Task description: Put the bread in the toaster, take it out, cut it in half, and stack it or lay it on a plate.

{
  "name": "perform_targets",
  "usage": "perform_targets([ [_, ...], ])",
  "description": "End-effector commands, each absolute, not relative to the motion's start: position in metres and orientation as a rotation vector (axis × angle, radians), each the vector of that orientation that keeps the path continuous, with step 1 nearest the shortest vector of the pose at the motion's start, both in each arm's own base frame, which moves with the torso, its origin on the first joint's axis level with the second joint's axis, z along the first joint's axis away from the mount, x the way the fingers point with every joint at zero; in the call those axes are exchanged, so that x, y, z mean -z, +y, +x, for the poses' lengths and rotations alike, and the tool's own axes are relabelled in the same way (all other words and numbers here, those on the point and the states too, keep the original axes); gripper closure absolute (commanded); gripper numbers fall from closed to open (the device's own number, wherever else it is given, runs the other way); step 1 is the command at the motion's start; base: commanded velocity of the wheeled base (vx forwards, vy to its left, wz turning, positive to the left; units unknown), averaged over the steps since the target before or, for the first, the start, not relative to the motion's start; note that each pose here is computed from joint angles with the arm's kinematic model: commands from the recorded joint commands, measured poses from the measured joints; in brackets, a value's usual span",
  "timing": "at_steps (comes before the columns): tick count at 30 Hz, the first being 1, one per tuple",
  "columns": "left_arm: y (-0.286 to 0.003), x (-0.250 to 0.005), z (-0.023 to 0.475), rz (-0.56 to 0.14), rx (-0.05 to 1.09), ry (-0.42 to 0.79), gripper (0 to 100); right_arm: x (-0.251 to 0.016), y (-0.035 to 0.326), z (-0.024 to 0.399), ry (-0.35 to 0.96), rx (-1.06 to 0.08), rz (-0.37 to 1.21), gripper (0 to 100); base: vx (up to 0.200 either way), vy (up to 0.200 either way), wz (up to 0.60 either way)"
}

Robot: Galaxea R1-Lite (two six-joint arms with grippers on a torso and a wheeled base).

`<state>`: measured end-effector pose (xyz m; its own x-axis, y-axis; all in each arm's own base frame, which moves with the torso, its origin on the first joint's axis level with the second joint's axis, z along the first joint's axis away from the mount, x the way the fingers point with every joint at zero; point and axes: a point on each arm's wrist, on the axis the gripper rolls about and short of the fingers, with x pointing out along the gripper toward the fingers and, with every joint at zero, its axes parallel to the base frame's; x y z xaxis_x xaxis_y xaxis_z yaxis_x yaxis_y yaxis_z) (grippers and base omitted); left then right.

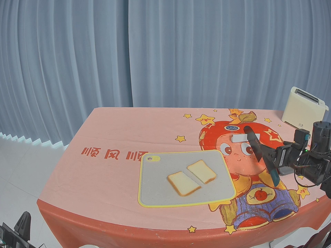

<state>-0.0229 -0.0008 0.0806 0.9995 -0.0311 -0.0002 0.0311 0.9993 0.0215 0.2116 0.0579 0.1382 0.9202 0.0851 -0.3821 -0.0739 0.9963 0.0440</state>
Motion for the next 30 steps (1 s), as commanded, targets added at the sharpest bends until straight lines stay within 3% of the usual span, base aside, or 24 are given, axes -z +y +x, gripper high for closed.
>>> perform_targets([
  [1, -0.001, -0.076, -0.023, 0.021, 0.031, 0.000, 100, -0.147, 0.055, 0.201, 0.354, -0.087, 0.041, 0, 0.000, 0.000, 0.00],
  [15, -0.001, -0.076, -0.023, 0.021, 0.031, 0.000, 100, -0.147, 0.060, 0.189, 0.345, -0.105, 0.018, 0, 0.000, 0.000, 0.00],
  [30, -0.001, -0.076, -0.023, 0.021, 0.031, 0.000, 100, -0.150, 0.091, 0.167, 0.326, -0.299, -0.003, 0, 0.000, 0.000, 0.00],
])
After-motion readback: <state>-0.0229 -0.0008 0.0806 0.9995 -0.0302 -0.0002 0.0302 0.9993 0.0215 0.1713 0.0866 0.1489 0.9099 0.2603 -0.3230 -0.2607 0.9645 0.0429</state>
